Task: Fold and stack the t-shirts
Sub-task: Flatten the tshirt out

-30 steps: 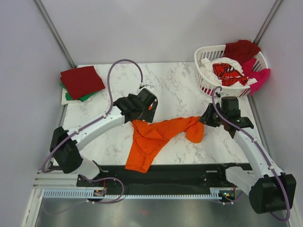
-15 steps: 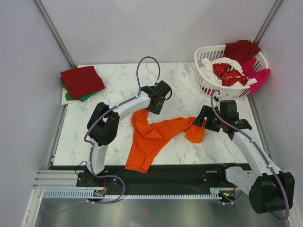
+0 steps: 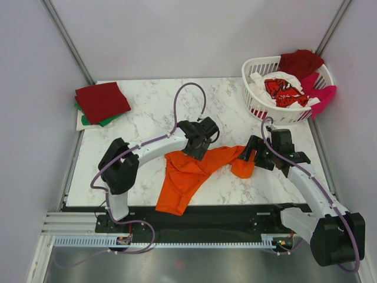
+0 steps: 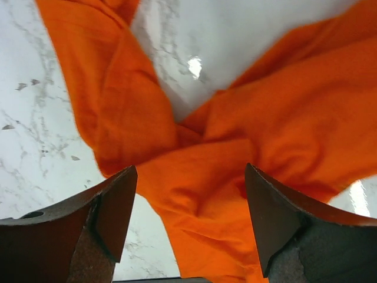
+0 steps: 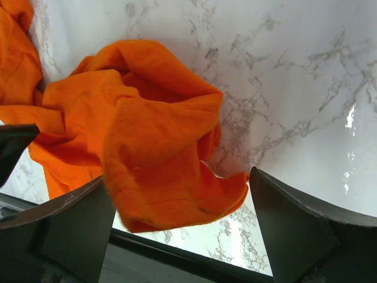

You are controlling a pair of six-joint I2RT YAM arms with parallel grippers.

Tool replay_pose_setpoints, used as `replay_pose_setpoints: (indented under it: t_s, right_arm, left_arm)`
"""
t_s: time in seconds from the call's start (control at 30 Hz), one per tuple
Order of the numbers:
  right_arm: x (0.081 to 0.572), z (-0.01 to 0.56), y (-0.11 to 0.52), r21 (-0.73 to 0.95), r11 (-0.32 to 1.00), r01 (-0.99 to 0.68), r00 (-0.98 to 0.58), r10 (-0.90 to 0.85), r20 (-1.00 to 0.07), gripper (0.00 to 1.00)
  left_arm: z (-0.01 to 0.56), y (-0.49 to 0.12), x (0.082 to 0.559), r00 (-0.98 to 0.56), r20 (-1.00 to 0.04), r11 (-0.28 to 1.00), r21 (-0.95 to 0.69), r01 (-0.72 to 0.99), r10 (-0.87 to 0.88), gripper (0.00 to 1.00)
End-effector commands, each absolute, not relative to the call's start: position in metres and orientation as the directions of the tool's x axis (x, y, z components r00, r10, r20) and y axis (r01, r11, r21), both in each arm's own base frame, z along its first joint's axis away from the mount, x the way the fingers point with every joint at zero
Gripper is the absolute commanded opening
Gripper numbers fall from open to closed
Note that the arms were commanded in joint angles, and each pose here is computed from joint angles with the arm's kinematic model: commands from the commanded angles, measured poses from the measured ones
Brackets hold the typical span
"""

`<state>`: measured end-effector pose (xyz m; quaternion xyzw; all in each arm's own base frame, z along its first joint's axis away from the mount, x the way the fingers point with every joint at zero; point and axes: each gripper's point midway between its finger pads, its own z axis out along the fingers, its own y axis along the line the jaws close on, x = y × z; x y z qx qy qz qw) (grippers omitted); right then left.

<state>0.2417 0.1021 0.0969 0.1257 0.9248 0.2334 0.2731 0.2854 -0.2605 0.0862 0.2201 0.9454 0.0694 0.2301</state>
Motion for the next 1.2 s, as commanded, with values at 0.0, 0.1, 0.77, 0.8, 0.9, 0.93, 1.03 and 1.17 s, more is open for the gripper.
replay_pose_setpoints:
  t_s: [0.0,0.1,0.77,0.8,0.9,0.93,1.03,1.17]
  right_arm:
    - [0.246,0.095,0.1,0.497,0.858,0.127,-0.798,0.386,-0.462,0.98]
    - [0.244,0.097,0.1,0.498,0.859,0.119,-0.799,0.38,-0.465,0.98]
    - [0.242,0.102,0.098,0.486,0.868,0.103,-0.793,0.367,-0.486,0.98]
    - [0.242,0.102,0.098,0.487,0.867,0.107,-0.793,0.37,-0.485,0.98]
    - [0.243,0.102,0.097,0.484,0.868,0.109,-0.793,0.37,-0.485,0.98]
    - [0.243,0.102,0.098,0.485,0.867,0.11,-0.792,0.371,-0.484,0.98]
    - [0.243,0.102,0.098,0.485,0.868,0.107,-0.793,0.368,-0.485,0.98]
    - [0.245,0.106,0.098,0.486,0.868,0.103,-0.788,0.369,-0.493,0.98]
  left_arm:
    - [0.102,-0.287,0.279,-0.789,-0.461,0.913,0.161,0.375,0.406,0.81]
    - [0.098,-0.294,0.282,-0.793,-0.457,0.914,0.16,0.373,0.404,0.8]
    - [0.053,-0.274,0.254,-0.833,-0.337,0.892,0.271,0.362,0.44,0.25]
    - [0.053,-0.271,0.255,-0.833,-0.338,0.891,0.285,0.352,0.437,0.23]
    - [0.055,-0.26,0.252,-0.836,-0.331,0.887,0.316,0.338,0.437,0.15]
    - [0.059,-0.257,0.252,-0.835,-0.337,0.887,0.32,0.332,0.434,0.12]
    - [0.064,-0.251,0.25,-0.834,-0.35,0.89,0.326,0.318,0.426,0.02]
    - [0.101,-0.241,0.254,-0.813,-0.45,0.917,0.319,0.24,0.369,0.02]
